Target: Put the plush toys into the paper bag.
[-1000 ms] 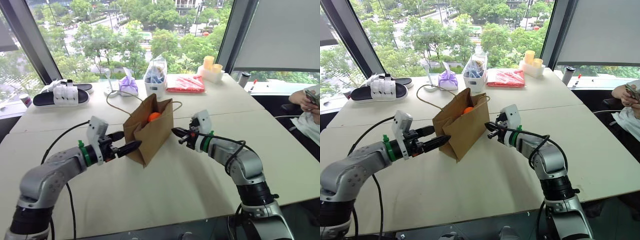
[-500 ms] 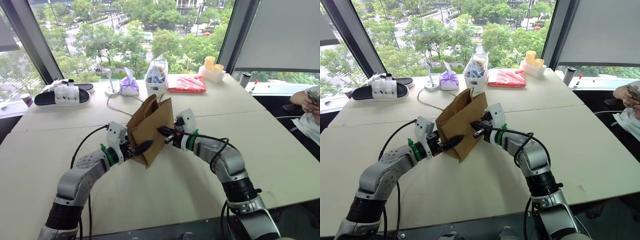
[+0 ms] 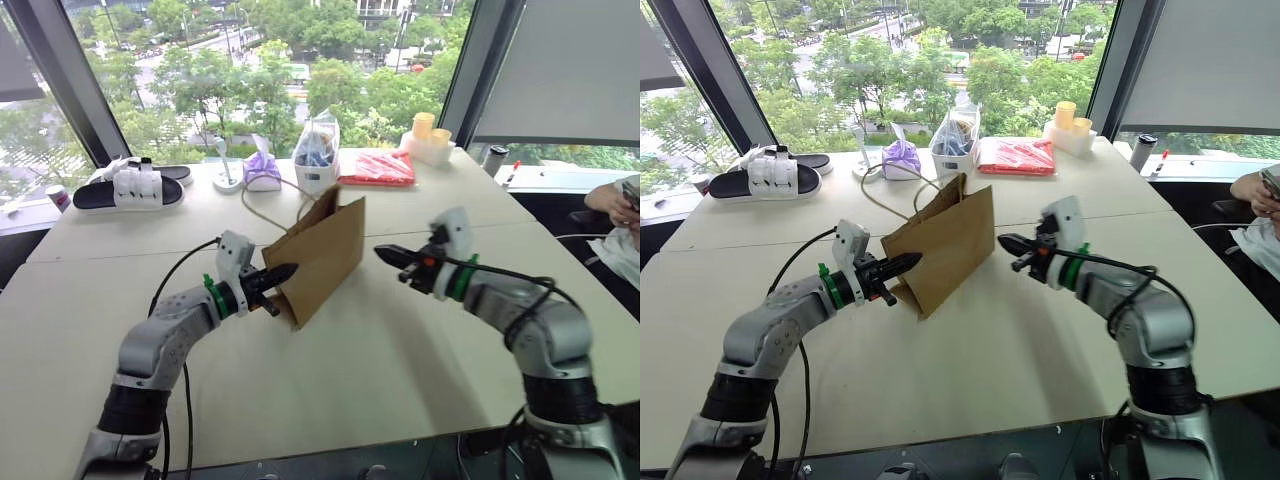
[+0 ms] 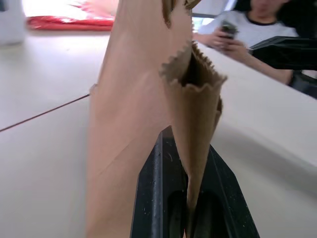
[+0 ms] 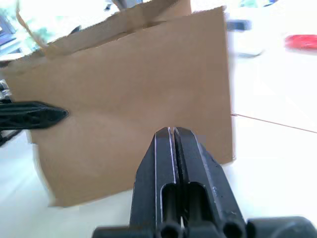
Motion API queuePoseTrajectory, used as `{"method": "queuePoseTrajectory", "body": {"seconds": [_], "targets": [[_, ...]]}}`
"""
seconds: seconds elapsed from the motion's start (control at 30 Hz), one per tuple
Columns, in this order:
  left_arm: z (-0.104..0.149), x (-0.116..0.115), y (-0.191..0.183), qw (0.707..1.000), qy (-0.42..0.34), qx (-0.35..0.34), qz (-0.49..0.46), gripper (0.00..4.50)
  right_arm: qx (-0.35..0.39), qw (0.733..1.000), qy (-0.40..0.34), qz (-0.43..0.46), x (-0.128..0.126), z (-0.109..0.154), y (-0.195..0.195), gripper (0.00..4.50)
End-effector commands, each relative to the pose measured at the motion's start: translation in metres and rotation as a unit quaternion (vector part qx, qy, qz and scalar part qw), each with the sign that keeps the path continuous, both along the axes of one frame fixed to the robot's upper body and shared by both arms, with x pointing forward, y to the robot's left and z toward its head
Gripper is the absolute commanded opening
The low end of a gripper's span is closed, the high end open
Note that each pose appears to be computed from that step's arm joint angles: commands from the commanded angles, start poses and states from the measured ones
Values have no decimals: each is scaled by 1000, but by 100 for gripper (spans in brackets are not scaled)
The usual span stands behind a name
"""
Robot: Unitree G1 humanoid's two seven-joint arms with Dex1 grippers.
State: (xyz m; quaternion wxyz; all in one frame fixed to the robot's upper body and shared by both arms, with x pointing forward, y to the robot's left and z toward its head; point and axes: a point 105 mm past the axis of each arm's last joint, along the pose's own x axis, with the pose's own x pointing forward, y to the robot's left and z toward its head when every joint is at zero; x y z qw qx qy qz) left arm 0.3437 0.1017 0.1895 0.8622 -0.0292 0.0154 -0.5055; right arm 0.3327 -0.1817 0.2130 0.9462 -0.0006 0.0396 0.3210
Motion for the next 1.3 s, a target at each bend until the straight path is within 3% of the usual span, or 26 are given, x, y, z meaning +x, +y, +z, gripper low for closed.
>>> {"method": "queuePoseTrajectory", "body": {"seconds": [0.03,0.17,0.27,0.4,0.67,0.9,1.0,1.27,1.3], "targets": [[15,6,-6,995,-57,47,-67,5,-19,999,-34,-3,-13,17,-14,0],[27,26,-4,981,-125,119,-90,5,-33,999,-40,-9,-19,20,-20,0],[55,30,-5,974,-150,113,-130,5,-26,998,-47,-11,-25,22,-17,0],[63,26,-3,974,-121,91,-170,5,-27,998,-45,-17,-29,18,-18,0],[57,24,9,975,-26,42,-218,5,-27,998,-45,-26,-30,21,-27,0],[17,26,17,974,2,81,-212,5,-39,998,-41,-26,-32,22,-25,0],[3,27,22,975,2,101,-196,78,-40,998,-42,-21,-31,23,-22,0],[-4,26,50,979,-3,135,-150,448,-63,997,-38,24,-23,20,-6,0],[-3,25,56,980,-8,143,-137,448,-74,996,-36,35,-23,18,-4,0]]}}
